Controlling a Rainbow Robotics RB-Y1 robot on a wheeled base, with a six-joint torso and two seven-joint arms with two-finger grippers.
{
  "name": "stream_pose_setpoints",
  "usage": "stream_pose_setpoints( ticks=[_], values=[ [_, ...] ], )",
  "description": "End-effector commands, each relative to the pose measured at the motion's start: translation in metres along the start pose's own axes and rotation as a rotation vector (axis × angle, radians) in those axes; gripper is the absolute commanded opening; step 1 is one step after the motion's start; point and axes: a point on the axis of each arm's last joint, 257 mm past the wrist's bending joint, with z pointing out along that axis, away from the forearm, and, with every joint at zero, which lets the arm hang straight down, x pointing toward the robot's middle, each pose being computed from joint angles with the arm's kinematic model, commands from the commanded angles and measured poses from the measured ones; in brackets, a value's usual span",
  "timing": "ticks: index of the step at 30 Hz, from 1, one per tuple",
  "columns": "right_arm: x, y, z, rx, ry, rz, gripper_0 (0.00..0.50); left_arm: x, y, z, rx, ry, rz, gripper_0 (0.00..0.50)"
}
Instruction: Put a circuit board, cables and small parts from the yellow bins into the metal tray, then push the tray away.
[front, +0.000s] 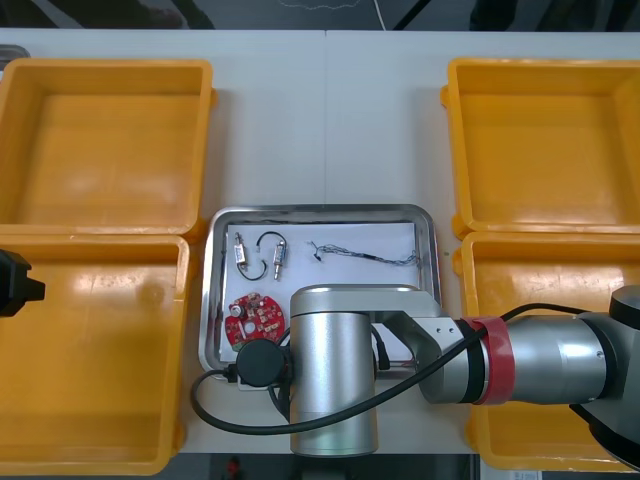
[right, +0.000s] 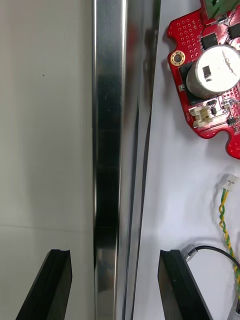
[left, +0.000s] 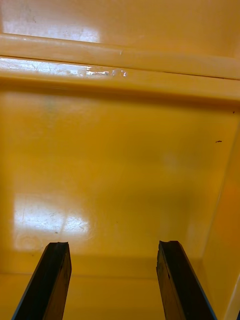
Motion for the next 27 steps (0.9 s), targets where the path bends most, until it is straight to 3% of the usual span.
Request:
stream_pose_setpoints(
  ticks=[1, 9, 18, 20, 21, 22, 23, 27],
  values=[
    [-0.0128, 0.0064, -0.0033, 0.003, -0.026, -0.016, 0.5, -0.0182, 0.0026, -0.0168, -0.022, -0.061, 0.11, 0.5],
    [-0.0102, 0.0009, 0.0023, 0.011, -0.011, -0.006, 0.5, -0.0182, 0.0026, -0.0168, -0.022, -0.061, 0.11, 0.5],
    [-0.014, 0.0038, -0.0024, 0.011, -0.022, -0.004, 0.5, -0.0182, 0.0026, -0.0168, -0.022, -0.061, 0.11, 0.5],
    [-0.0146, 0.0051, -0.0041, 0.01, -0.024, -0.006, 0.31, -0.0182, 0.0026, -0.0168, -0.022, -0.061, 0.11, 0.5],
    [-0.0144, 0.0059, -0.0048, 0.008, -0.023, -0.008, 0.152, -0.0182, 0.0026, -0.0168, -0.022, -0.061, 0.11, 0.5],
    [-0.0136, 0.0065, -0.0049, 0.006, -0.022, -0.005, 0.029, -0.0182, 0.0026, -0.0168, -0.022, -0.061, 0.11, 0.5],
    [-0.0143, 0.0074, -0.0054, 0.004, -0.023, -0.005, 0.0, -0.0182, 0.0026, -0.0168, -0.022, -0.061, 0.11, 0.5],
    [-0.016, 0.0051, -0.0067, 0.013, -0.03, 0.004, 0.0, -0.0182, 0.0026, -0.0168, -0.022, -0.061, 0.11, 0.5]
  ],
)
